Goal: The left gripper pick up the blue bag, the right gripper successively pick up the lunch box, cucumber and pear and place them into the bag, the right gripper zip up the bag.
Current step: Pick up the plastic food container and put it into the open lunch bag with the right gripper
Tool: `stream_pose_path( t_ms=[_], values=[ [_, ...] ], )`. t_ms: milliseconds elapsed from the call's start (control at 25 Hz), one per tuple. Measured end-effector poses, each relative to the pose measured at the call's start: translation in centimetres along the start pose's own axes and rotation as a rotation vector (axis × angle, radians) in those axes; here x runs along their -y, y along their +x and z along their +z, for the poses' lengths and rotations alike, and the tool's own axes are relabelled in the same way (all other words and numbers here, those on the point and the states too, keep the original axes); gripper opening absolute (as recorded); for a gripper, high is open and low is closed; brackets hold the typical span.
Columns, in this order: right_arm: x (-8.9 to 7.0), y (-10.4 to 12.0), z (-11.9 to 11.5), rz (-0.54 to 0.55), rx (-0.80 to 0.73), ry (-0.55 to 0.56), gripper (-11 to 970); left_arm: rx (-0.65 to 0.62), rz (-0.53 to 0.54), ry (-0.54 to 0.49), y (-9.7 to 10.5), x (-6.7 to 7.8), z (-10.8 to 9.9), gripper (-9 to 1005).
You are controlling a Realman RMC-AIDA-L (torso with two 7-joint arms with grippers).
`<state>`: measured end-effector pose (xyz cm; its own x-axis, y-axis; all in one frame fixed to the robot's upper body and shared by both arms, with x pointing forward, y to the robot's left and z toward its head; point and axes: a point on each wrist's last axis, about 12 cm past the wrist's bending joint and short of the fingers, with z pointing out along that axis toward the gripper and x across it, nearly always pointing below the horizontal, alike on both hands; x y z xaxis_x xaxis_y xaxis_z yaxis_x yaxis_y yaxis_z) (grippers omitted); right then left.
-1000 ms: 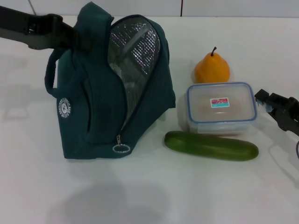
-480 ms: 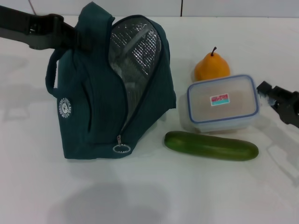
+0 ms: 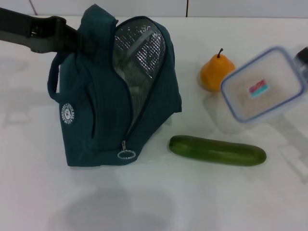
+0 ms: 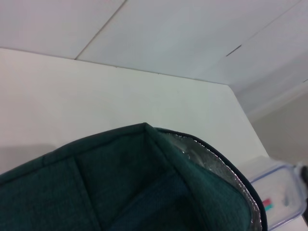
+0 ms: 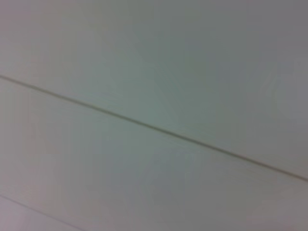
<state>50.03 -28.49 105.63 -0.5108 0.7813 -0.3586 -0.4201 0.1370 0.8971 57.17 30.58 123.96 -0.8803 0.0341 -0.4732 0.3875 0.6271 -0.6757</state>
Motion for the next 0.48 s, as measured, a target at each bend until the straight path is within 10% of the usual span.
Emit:
stream_pose_path(
  t_ms=[480],
  values=[
    [-3.6, -2.9, 6.2, -0.002, 0.019, -0.279, 100, -0.002, 0.000, 0.013, 0.1, 0.1, 0.4, 42]
  ],
)
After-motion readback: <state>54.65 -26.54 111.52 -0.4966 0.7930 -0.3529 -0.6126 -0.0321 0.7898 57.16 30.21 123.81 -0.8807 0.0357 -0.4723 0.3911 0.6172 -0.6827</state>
